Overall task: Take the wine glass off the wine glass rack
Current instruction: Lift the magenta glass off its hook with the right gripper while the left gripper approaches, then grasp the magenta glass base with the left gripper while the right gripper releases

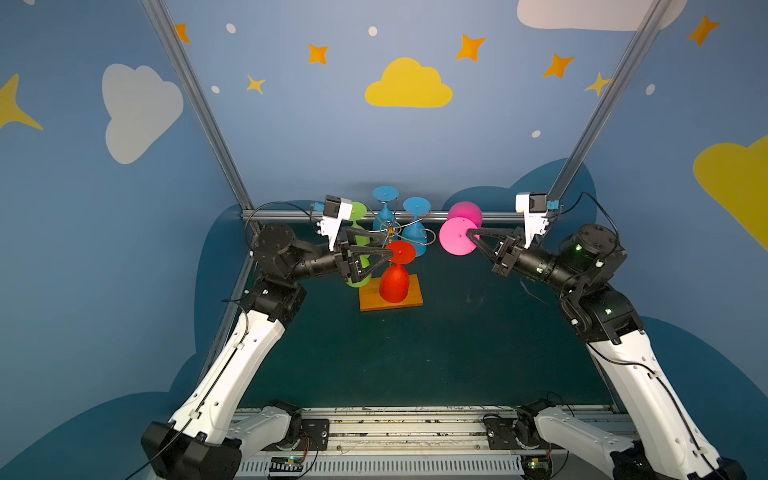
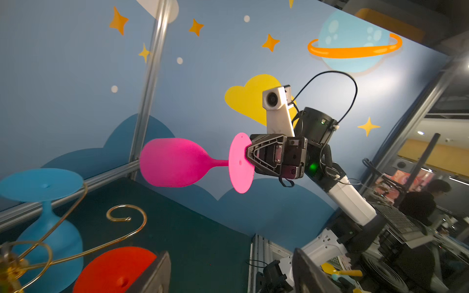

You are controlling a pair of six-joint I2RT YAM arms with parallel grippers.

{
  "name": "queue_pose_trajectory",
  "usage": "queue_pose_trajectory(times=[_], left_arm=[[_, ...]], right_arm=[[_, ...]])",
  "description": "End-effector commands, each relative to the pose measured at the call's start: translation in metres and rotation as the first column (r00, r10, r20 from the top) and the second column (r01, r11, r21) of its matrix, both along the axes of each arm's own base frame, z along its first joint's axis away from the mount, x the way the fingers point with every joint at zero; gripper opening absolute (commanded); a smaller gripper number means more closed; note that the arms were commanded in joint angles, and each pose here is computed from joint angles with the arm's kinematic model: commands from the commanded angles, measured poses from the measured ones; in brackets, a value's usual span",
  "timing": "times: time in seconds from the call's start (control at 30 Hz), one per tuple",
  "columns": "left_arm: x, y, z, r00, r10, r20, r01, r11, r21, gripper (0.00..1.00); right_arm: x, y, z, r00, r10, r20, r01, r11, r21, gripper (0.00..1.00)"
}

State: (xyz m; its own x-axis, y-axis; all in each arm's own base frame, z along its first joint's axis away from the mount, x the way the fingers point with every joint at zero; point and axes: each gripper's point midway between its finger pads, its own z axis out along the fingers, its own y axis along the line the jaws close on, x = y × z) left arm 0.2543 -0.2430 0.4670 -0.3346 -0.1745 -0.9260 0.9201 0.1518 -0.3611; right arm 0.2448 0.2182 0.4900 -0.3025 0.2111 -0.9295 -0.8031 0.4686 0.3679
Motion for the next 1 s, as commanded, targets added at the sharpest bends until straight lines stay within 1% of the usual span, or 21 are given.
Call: queue_pose_trajectory(times=[0.0,0.13,0.3,0.57,0.67,0.73,0.77,0.83,0.9,0.97], left_arm=[[-0.002,-0.012,0.010,0.996,-0.066,0.065,0.067,0.998,-0.002,0.73],[0.006,-0.023,0.019,0.993,-0.095,0.070,0.098,0.995,-0.036,0.71],[0.009,-0.038,0.023,0.988,-0.132,0.081,0.135,0.990,-0.039,0.69],[0.011,-0.051,0.023,0.983,-0.171,0.066,0.175,0.983,-0.053,0.64],[0.012,-0.054,0.021,0.982,-0.180,0.051,0.183,0.982,-0.055,0.59],[0.012,-0.056,0.020,0.982,-0.186,0.044,0.188,0.981,-0.055,0.54],[0.013,-0.056,0.018,0.982,-0.187,0.039,0.189,0.980,-0.055,0.49],[0.014,-0.057,0.016,0.982,-0.188,0.029,0.189,0.981,-0.054,0.37],[0.016,-0.057,0.014,0.982,-0.186,0.015,0.186,0.981,-0.054,0.28],[0.015,-0.057,0.014,0.982,-0.186,0.011,0.187,0.981,-0.059,0.23]], right_arm=[[-0.008,0.012,0.012,0.996,0.067,0.061,-0.064,0.997,-0.036,0.00],[-0.012,0.026,0.014,0.991,0.122,0.058,-0.120,0.992,-0.039,0.00],[-0.017,0.040,0.016,0.984,0.169,0.063,-0.166,0.985,-0.044,0.00],[-0.015,0.060,0.011,0.980,0.194,0.054,-0.191,0.980,-0.058,0.00],[-0.012,0.065,0.010,0.980,0.194,0.054,-0.190,0.979,-0.068,0.00],[-0.010,0.067,0.010,0.982,0.183,0.055,-0.179,0.981,-0.071,0.00],[-0.010,0.067,0.010,0.982,0.180,0.057,-0.176,0.982,-0.071,0.00],[-0.008,0.068,0.010,0.983,0.175,0.060,-0.170,0.983,-0.070,0.00],[-0.007,0.070,0.010,0.983,0.172,0.061,-0.167,0.983,-0.069,0.00],[-0.005,0.071,0.010,0.984,0.170,0.056,-0.167,0.984,-0.069,0.00]])
